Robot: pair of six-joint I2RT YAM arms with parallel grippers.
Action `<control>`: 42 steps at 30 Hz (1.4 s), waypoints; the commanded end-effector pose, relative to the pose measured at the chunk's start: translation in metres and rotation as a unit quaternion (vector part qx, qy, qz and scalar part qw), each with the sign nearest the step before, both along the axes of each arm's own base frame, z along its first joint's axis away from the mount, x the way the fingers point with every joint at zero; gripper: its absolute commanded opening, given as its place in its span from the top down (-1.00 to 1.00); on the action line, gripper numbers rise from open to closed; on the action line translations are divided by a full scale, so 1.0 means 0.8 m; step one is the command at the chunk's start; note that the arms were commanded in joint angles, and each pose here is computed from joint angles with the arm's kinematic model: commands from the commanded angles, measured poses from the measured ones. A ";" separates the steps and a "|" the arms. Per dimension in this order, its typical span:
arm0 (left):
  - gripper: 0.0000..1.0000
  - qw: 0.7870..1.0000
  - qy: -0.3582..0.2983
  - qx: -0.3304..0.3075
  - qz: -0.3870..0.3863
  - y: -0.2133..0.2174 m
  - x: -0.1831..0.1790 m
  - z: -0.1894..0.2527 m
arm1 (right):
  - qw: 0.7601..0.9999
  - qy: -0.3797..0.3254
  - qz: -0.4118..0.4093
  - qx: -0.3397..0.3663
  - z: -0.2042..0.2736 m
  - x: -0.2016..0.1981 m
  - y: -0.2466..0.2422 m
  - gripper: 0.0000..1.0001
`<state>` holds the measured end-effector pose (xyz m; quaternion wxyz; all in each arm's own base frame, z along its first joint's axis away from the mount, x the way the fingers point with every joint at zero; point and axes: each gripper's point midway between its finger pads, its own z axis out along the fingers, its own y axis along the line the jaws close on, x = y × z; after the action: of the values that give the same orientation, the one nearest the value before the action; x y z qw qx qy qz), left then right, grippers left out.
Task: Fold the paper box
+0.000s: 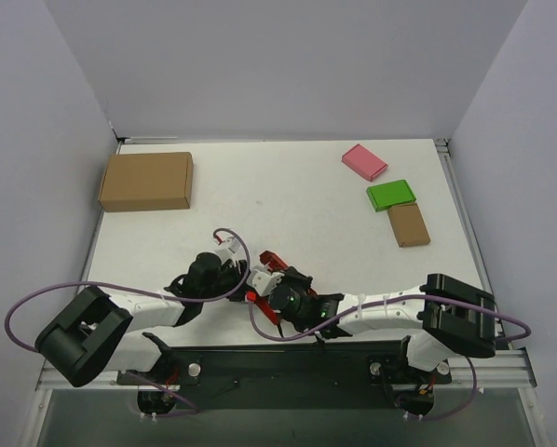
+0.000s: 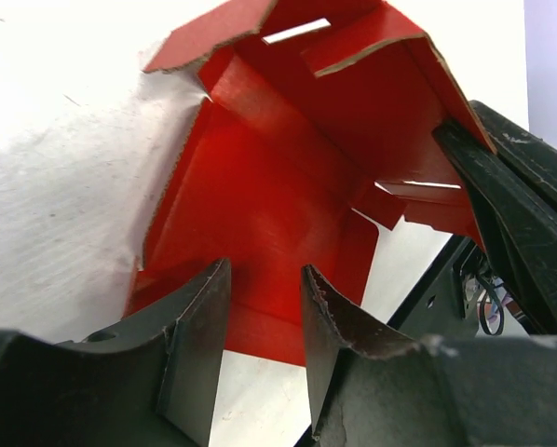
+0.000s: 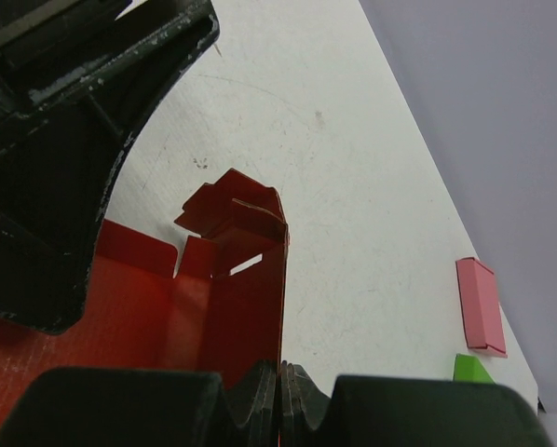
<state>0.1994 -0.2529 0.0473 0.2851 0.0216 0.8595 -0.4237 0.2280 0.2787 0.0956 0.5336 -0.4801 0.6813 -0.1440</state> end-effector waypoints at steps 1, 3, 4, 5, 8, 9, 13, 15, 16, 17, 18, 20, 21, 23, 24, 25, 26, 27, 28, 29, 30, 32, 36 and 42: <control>0.10 0.999 -0.023 -0.038 -0.015 -0.019 0.000 0.015 | 1.000 -0.006 -0.019 0.020 0.006 -0.002 0.008 1.00; 0.10 0.999 -0.014 -0.036 -0.015 -0.017 -0.005 0.005 | 1.000 0.000 -0.019 0.014 0.000 -0.007 0.008 1.00; 0.10 0.999 -0.006 -0.037 -0.015 -0.017 -0.008 0.000 | 1.000 0.000 -0.021 0.013 -0.001 -0.008 0.008 1.00; 0.10 0.999 -0.001 -0.037 -0.017 -0.018 -0.011 -0.003 | 1.000 0.002 -0.020 0.015 -0.004 -0.012 0.010 1.00; 0.11 0.999 0.009 -0.036 -0.020 -0.016 -0.018 -0.012 | 1.000 0.012 -0.022 0.014 -0.011 -0.020 0.009 1.00; 0.11 0.999 0.010 -0.036 -0.021 -0.017 -0.019 -0.013 | 1.000 0.014 -0.022 0.015 -0.012 -0.022 0.010 1.00; 0.11 0.999 0.007 -0.039 -0.025 -0.019 -0.020 -0.011 | 0.999 0.029 -0.025 0.022 -0.020 -0.030 0.011 1.00; 0.11 0.999 0.002 -0.041 -0.027 -0.020 -0.020 -0.008 | 0.999 0.036 -0.028 0.024 -0.025 -0.033 0.009 1.00; 0.11 0.999 -0.004 -0.042 -0.029 -0.020 -0.019 -0.003 | 0.999 0.037 -0.030 0.025 -0.025 -0.034 0.008 1.00; 0.11 0.999 -0.007 -0.043 -0.029 -0.021 -0.018 0.000 | 0.998 0.037 -0.032 0.025 -0.025 -0.034 0.006 1.00; 0.11 0.998 -0.011 -0.045 -0.033 -0.021 -0.018 0.005 | 0.998 0.036 -0.033 0.028 -0.023 -0.034 0.005 1.00; 0.09 0.998 -0.029 -0.037 -0.040 -0.021 -0.015 0.018 | 0.998 0.035 -0.034 0.039 -0.015 -0.032 0.003 1.00; 0.07 0.998 -0.039 -0.032 -0.038 -0.019 -0.012 0.024 | 0.998 0.036 -0.034 0.042 -0.014 -0.032 0.002 1.00; 0.04 0.997 -0.067 -0.015 -0.042 -0.014 -0.009 0.042 | 0.997 0.041 -0.035 0.057 -0.006 -0.028 -0.001 1.00; 0.00 0.996 -0.079 -0.006 -0.039 -0.011 -0.006 0.048 | 0.997 0.043 -0.035 0.060 -0.006 -0.027 -0.004 1.00; -0.02 0.995 -0.098 0.011 -0.034 -0.002 -0.002 0.056 | 0.996 0.048 -0.033 0.065 -0.005 -0.026 -0.005 1.00; -0.05 0.993 -0.114 0.013 -0.031 -0.002 0.004 0.070 | 0.996 0.048 -0.035 0.073 0.000 -0.024 -0.008 1.00; -0.09 0.992 -0.125 0.016 -0.027 0.000 0.007 0.079 | 0.995 0.049 -0.036 0.073 -0.001 -0.023 -0.011 1.00; -0.15 0.990 -0.136 0.023 -0.022 0.005 0.010 0.088 | 0.995 0.050 -0.033 0.076 0.000 -0.023 -0.012 1.00; -0.19 0.989 -0.144 0.022 -0.021 0.005 0.013 0.096 | 0.995 0.050 -0.032 0.077 0.001 -0.022 -0.013 1.00; -0.22 0.988 -0.153 0.018 -0.019 0.002 0.017 0.108 | 0.995 0.050 -0.032 0.079 0.001 -0.021 -0.014 1.00; -0.29 0.984 -0.174 0.024 -0.030 -0.001 0.022 0.118 | 0.994 0.056 -0.029 0.085 -0.001 -0.021 -0.016 1.00; -0.32 0.974 -0.209 0.062 -0.063 -0.007 0.035 0.120 | 0.992 0.070 -0.022 0.101 0.000 -0.022 -0.017 1.00; -0.31 0.960 -0.251 0.084 -0.097 -0.015 0.045 0.114 | 0.986 0.095 -0.009 0.134 0.003 -0.024 -0.017 1.00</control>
<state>0.2276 -0.2607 0.1294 0.4185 0.1872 0.8089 -0.3682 0.2114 0.2651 0.0940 0.5243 -0.4207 0.7389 -0.0460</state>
